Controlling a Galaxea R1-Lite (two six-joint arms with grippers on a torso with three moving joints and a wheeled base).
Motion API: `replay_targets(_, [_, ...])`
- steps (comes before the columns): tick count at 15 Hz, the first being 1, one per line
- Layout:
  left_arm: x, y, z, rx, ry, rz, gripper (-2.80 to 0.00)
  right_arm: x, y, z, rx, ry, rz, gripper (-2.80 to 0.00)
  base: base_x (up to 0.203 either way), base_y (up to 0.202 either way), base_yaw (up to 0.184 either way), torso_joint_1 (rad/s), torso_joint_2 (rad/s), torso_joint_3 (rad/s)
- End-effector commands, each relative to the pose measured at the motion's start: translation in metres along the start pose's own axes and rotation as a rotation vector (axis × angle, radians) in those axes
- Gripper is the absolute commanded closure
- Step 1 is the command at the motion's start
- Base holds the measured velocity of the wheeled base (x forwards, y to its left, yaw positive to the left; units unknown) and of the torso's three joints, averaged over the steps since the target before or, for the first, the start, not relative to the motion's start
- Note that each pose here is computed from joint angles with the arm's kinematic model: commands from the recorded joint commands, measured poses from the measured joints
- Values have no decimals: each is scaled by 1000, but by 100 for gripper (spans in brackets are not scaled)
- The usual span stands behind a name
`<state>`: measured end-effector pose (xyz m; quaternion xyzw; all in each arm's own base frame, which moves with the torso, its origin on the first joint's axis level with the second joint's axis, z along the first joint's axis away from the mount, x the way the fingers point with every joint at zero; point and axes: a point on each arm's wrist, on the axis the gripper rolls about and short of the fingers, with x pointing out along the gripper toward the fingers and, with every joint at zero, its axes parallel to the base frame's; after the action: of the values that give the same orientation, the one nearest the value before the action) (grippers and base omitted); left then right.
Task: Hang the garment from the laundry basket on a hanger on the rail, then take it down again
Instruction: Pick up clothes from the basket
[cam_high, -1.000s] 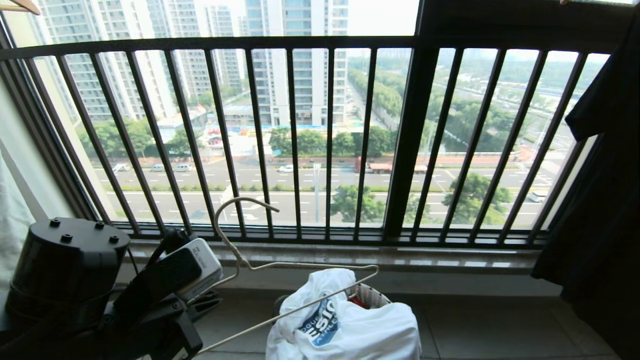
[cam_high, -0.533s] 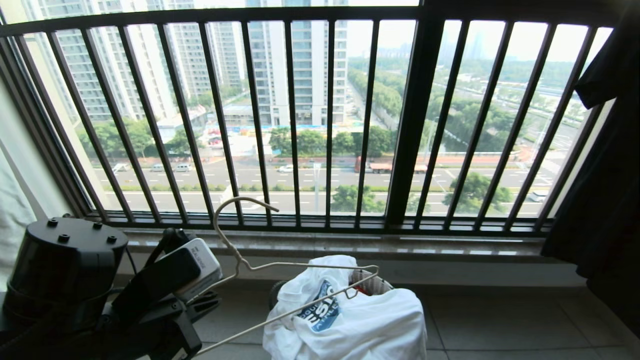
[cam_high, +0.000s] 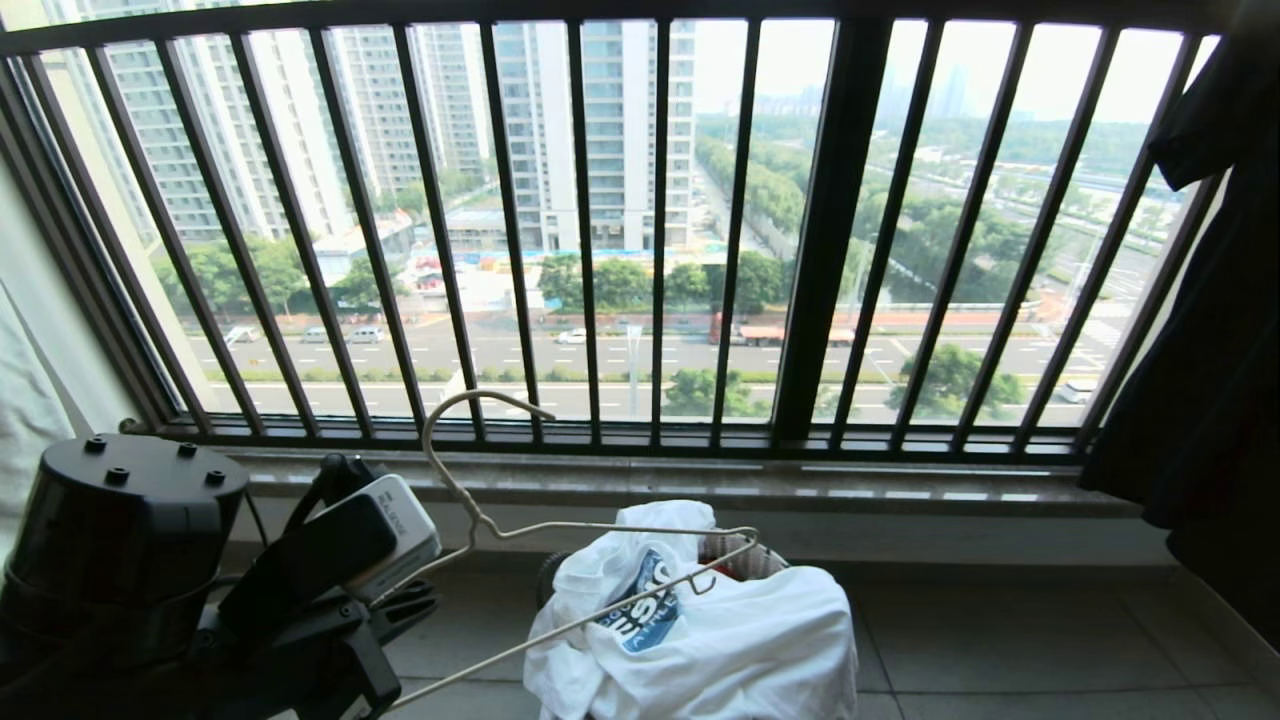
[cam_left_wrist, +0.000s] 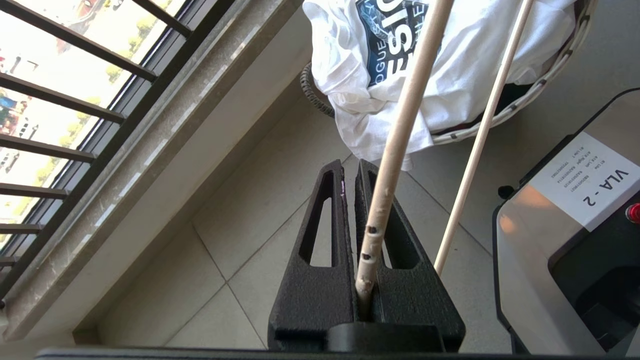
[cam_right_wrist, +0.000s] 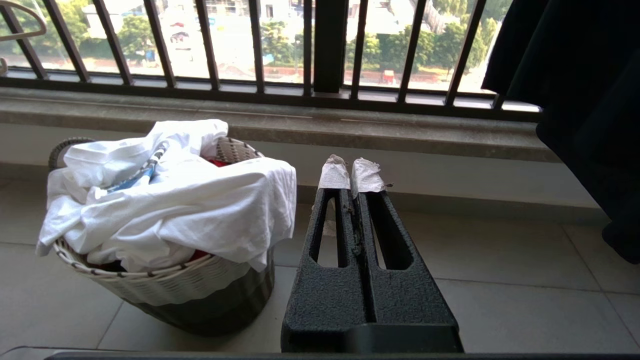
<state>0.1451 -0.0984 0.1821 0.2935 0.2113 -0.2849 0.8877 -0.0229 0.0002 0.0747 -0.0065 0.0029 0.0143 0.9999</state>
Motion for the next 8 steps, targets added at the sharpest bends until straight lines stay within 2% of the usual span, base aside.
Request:
replay_targets(1, [-2,0,0,2,-8,4,0,0,0,0,-1,2,1,0,0,0,0,0,0,0])
replay_targets(8, [-11,1,2,-1,-63,-29,0,0,0,0,-1,0,1,0,0,0,0,0,0,0])
